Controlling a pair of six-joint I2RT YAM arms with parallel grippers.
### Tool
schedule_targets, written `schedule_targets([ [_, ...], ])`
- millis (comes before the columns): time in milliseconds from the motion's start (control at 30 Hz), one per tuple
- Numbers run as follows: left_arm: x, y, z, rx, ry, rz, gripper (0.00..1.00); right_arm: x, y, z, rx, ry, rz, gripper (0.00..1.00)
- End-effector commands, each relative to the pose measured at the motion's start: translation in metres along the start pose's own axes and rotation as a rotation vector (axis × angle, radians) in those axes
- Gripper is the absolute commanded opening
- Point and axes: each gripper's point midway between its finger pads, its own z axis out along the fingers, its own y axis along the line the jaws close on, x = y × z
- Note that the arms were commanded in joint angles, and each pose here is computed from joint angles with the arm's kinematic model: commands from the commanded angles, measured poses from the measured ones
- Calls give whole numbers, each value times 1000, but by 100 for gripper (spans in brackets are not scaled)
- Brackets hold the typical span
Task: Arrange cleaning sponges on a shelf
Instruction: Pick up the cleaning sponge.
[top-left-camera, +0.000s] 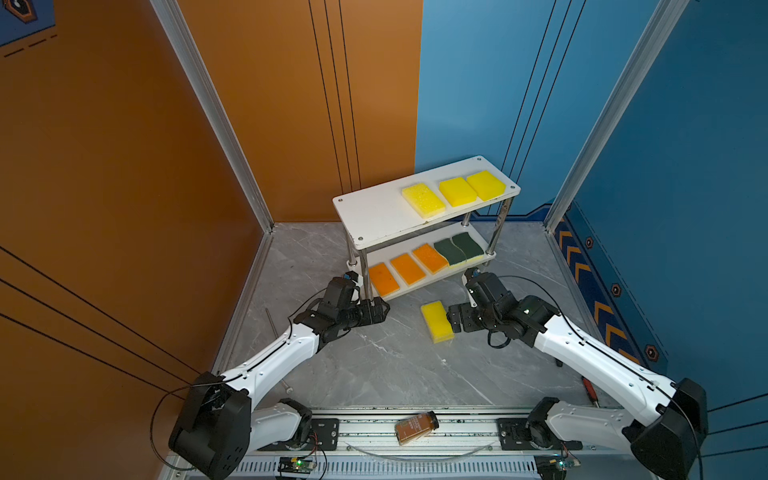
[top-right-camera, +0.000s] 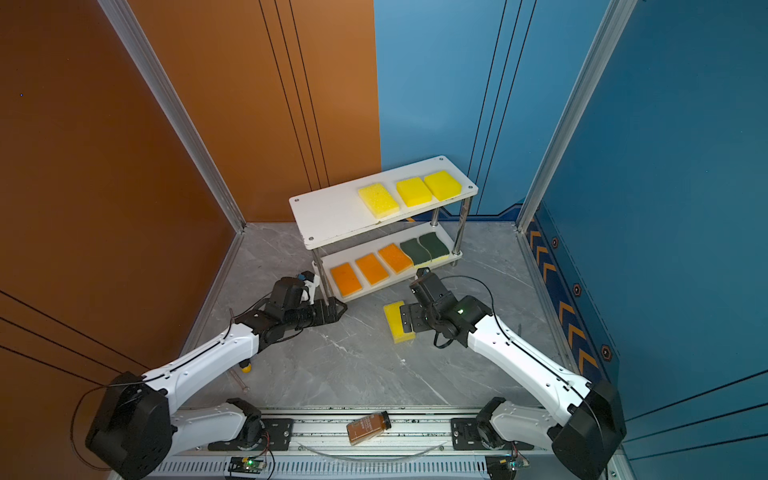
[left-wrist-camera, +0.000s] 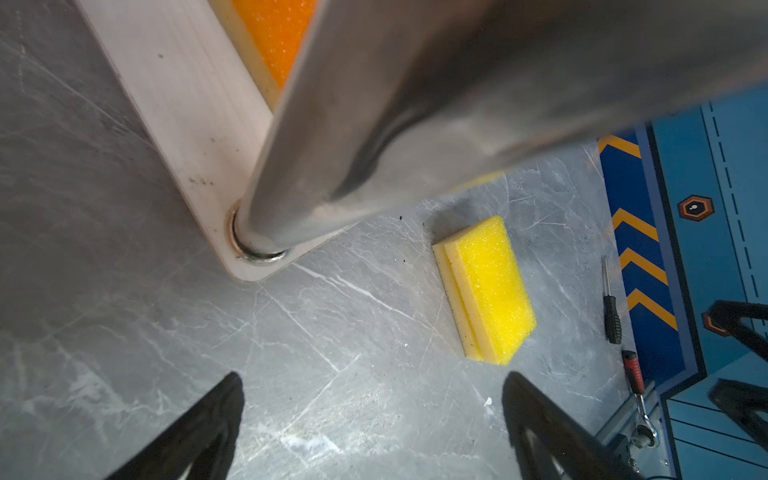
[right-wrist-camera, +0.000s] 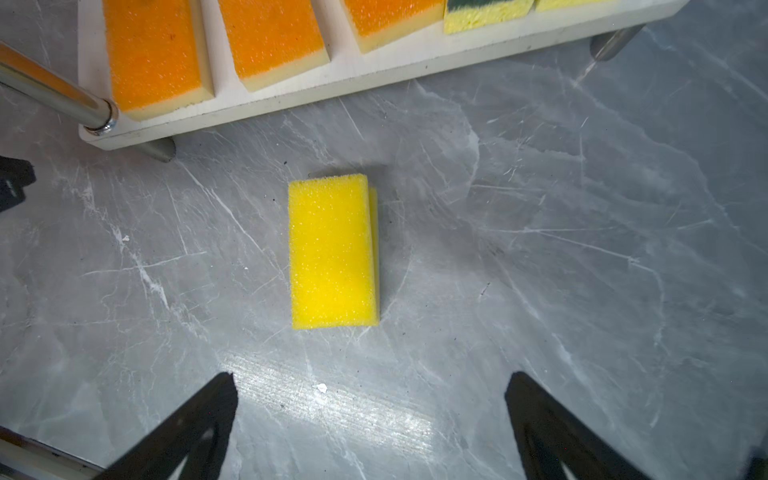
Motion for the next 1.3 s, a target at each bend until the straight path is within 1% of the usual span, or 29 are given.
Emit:
schedule_targets([
  [0, -2, -3, -5, 20, -11, 14, 98, -13, 13, 10, -40, -40, 44, 100],
  [200, -3, -5, -4, 19, -13, 5, 98, 1, 27, 41, -68, 74, -4, 100],
  [267, -3, -5, -4, 19, -13, 6, 98, 5, 29, 51, -68, 100, -11, 100],
  [333, -5, -6, -5, 18, -17, 9, 98, 12, 40, 58, -80, 124, -45, 100],
  [500, -2, -4, -3, 10, -7, 6, 98, 23, 46, 76, -51, 171, -97, 100],
  [633, -2, -4, -2, 5, -7, 5, 98, 28, 47, 88, -20, 192, -127, 100],
  [900, -3, -2, -3, -8, -13, -5, 98, 25, 47, 103, 10, 212, -169, 100],
  [1133, -6, -2, -2, -17, -21, -23, 98, 27, 42, 116, 39, 235, -189, 100],
  [1267, -7, -4, -2, -10, -25, -32, 98, 29, 37, 121, 48, 245, -193, 98],
])
